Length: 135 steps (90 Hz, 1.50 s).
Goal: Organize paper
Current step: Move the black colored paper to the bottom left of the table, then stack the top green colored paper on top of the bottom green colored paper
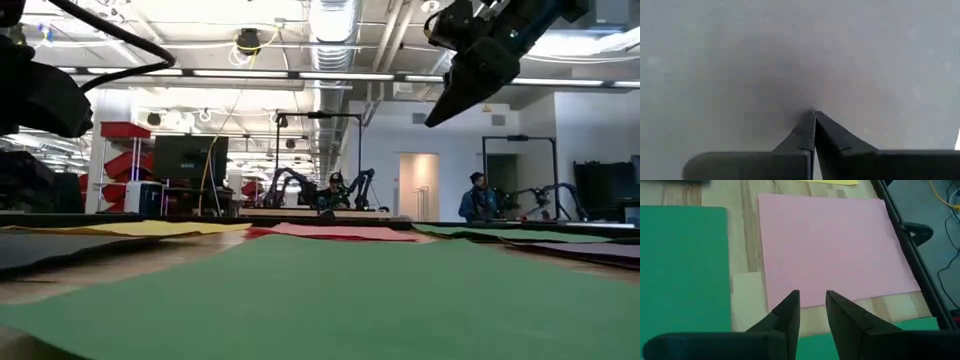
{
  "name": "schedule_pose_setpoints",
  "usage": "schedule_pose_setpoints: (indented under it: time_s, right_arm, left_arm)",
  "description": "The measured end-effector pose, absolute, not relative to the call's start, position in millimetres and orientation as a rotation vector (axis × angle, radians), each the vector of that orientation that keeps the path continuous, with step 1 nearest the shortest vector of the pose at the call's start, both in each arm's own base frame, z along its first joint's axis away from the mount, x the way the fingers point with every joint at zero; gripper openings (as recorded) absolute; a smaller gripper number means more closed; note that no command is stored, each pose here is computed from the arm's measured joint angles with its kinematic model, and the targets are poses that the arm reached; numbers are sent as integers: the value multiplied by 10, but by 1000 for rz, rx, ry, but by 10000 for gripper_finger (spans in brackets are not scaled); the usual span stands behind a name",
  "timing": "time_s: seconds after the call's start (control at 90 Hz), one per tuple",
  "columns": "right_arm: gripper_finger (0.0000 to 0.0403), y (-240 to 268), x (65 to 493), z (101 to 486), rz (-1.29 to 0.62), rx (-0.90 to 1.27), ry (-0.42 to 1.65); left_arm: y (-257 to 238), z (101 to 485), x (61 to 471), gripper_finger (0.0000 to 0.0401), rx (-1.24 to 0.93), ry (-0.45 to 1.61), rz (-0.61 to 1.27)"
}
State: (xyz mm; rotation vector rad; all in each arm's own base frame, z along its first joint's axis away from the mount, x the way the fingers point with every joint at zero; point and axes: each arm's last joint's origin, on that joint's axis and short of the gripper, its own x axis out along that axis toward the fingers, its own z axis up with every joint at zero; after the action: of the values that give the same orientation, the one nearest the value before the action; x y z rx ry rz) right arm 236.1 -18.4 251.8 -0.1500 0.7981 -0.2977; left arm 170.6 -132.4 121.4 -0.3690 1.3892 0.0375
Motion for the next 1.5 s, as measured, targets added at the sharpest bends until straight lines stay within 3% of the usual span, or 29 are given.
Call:
schedule_pose_setpoints:
  time_s: [0.456,1.5]
  right_arm:
    - [91,-183,2362,2519,-295,-148,797]
    - [91,-183,2391,2549,-283,-175,759]
  left_arm:
    - [-1178,1346,1649,0,-404,1366,117]
    - [-1279,1527,1792,0,-396,1301,39]
